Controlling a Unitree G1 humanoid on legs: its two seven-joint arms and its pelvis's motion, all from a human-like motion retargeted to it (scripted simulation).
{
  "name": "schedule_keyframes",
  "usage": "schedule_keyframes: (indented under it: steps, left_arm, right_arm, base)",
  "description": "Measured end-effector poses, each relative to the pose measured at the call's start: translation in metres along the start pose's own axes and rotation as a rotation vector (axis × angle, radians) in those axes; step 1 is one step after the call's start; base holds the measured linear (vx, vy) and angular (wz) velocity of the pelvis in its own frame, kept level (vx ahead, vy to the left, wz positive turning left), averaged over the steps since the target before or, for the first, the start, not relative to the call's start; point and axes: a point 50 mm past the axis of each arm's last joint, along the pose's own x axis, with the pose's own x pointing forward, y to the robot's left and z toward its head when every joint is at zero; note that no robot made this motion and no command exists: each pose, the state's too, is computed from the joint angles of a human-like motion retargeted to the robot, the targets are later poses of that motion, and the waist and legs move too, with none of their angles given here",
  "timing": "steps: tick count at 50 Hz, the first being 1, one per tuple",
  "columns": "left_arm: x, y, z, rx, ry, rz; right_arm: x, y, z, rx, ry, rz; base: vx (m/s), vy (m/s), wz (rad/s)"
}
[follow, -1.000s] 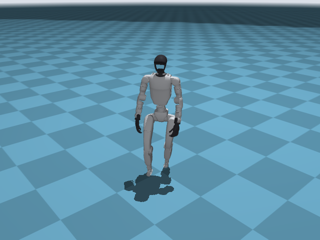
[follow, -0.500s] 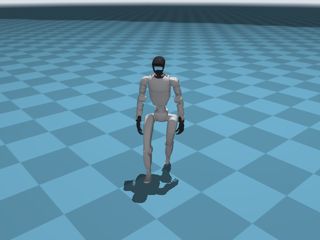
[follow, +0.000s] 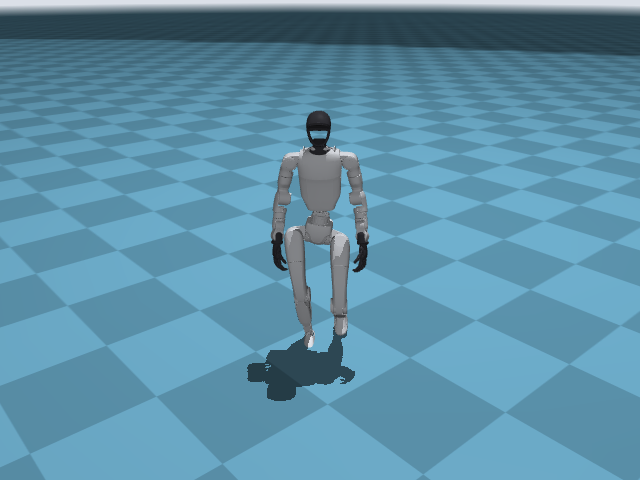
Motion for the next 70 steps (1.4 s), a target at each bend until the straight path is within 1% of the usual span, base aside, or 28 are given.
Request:
schedule_keyframes:
  steps: [10, 15, 20, 24, 28, 32, 38, 43, 48, 52, 57, 60, 64, 70]
  left_arm:
    - [-0.021, -0.007, -0.071, -0.080, 0.243, 0.009]
    - [-0.035, -0.013, -0.103, -0.117, 0.355, 0.008]
    - [-0.048, -0.020, -0.126, -0.170, 0.443, 0.018]
    - [-0.047, -0.014, -0.124, -0.214, 0.446, 0.035]
    - [-0.035, -0.007, -0.103, -0.201, 0.377, 0.043]
    - [-0.015, 0.006, -0.060, -0.142, 0.246, 0.075]
    - [0.008, 0.028, 0.037, -0.075, -0.053, 0.134]
    - [0.007, 0.038, 0.113, -0.016, -0.324, 0.149]
    - [-0.001, 0.037, 0.145, 0.034, -0.461, 0.137]
    - [0.002, 0.025, 0.123, 0.027, -0.406, 0.108]
    - [0.008, 0.003, 0.057, 0.027, -0.168, 0.038]
    - [0.006, -0.010, 0.014, 0.056, -0.002, -0.013]
    - [-0.008, -0.015, -0.042, 0.067, 0.199, -0.047]
    - [-0.042, -0.011, -0.115, -0.049, 0.418, -0.014]
  right_arm:
    - [0.001, -0.023, 0.063, -0.035, -0.225, -0.095]
    - [-0.001, -0.024, 0.083, -0.056, -0.301, -0.107]
    - [0.000, -0.009, 0.074, -0.052, -0.277, -0.077]
    - [0.004, 0.010, 0.055, -0.043, -0.199, -0.001]
    - [0.004, 0.025, 0.031, -0.040, -0.114, 0.066]
    - [0.003, 0.029, 0.012, -0.028, -0.047, 0.075]
    - [-0.002, 0.025, -0.015, 0.023, 0.039, 0.048]
    - [-0.007, 0.030, -0.039, 0.085, 0.125, 0.062]
    - [-0.012, 0.038, -0.057, 0.110, 0.188, 0.094]
    - [-0.015, 0.044, -0.064, 0.107, 0.214, 0.103]
    - [-0.009, 0.031, -0.049, 0.057, 0.169, 0.057]
    - [-0.004, 0.017, -0.026, 0.025, 0.099, 0.007]
    - [0.002, -0.006, 0.012, 0.003, -0.017, -0.073]
    - [0.001, -0.037, 0.071, 0.022, -0.209, -0.184]
  base:
    - [0.56, 0.01, -0.01]
    - [0.59, 0.10, 0.12]
    - [0.64, 0.10, 0.12]
    - [0.63, 0.09, 0.44]
    - [0.61, 0.05, 0.70]
    - [0.63, 0.03, 0.72]
    - [0.65, -0.02, 0.87]
    - [0.66, -0.08, 0.86]
    - [0.64, -0.12, 0.71]
    - [0.68, -0.14, 0.57]
    - [0.64, -0.13, 0.69]
    - [0.58, -0.12, 0.66]
    - [0.58, -0.10, 0.65]
    - [0.63, -0.05, 0.40]
